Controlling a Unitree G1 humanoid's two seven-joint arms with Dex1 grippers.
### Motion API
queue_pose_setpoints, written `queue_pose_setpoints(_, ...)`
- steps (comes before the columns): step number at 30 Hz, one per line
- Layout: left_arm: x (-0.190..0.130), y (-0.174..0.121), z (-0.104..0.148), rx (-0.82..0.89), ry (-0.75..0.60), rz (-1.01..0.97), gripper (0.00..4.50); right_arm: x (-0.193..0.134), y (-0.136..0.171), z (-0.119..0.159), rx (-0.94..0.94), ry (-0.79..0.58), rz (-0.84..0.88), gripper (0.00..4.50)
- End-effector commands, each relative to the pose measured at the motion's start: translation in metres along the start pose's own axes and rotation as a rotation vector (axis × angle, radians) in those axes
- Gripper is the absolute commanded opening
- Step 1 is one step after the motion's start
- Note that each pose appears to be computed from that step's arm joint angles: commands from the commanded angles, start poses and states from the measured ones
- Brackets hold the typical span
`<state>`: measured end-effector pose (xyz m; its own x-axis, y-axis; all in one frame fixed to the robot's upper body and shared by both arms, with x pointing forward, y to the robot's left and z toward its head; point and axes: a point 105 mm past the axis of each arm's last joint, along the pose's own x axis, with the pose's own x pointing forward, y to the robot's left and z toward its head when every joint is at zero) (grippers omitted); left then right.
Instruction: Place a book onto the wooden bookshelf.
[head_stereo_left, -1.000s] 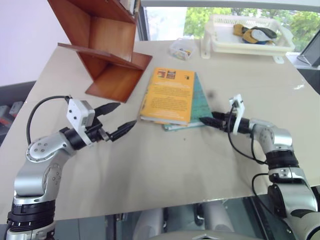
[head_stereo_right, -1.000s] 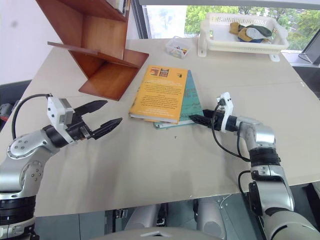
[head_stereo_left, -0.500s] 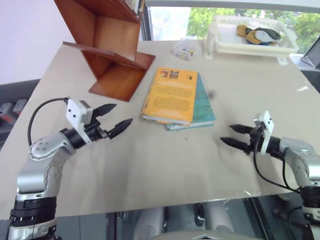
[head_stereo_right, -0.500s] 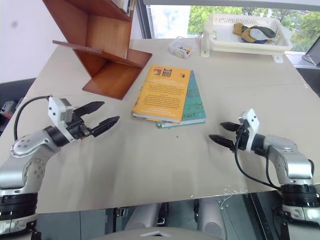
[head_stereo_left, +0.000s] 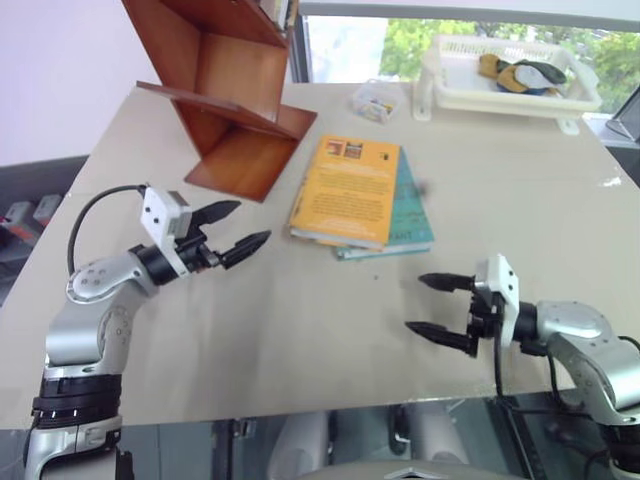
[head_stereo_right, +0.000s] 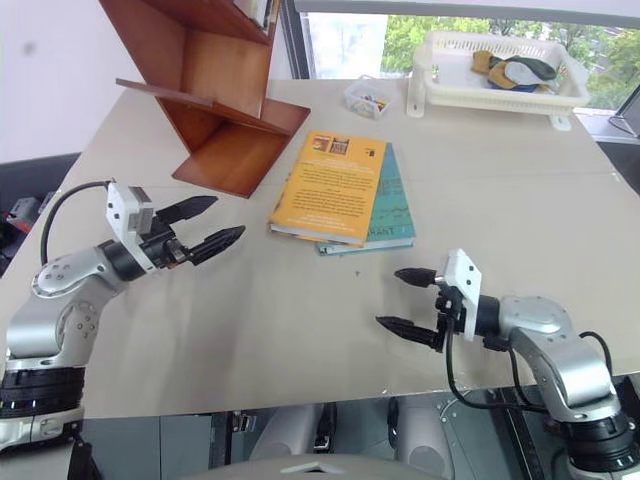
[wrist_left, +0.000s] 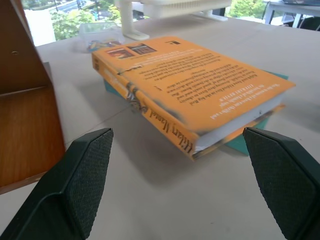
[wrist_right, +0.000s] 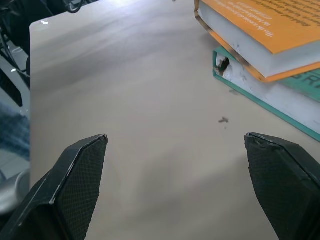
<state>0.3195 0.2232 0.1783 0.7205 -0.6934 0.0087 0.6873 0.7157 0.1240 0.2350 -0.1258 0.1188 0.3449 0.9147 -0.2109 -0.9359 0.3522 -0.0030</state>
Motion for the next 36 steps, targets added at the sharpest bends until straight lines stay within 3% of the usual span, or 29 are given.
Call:
queue_pose_setpoints(1,0.009,0.014,0.003,-0.148,-0.048,-0.007,4.42,-0.015,0.007,0.019,-0.075,-0.026,0.014,4.50)
queue_pose_setpoints(6,0.032,0.040,-0.011,-0.523,-0.004,-0.016,4.42,-0.038,0.008,0.026,-0.138,0.007,-0.016,4.50)
queue_pose_setpoints(18,0.084,0.021,-0.027,-1.022,0.110,-0.181,4.42,-0.046,0.010,0.028,-0.177,-0.025,-0.106,4.50)
queue_pose_setpoints(30,0.101,0.004,-0.045,-1.146,0.201,-0.156,4.42,-0.059,0.004,0.040,-0.225,-0.068,-0.150,4.50)
queue_pose_setpoints(32,0.101,0.004,-0.046,-1.148,0.205,-0.153,3.89,-0.062,0.001,0.043,-0.225,-0.093,-0.174,4.50)
queue_pose_setpoints(36,0.101,0.001,-0.048,-1.147,0.217,-0.166,3.89,-0.068,-0.008,0.055,-0.223,-0.168,-0.227,4.50)
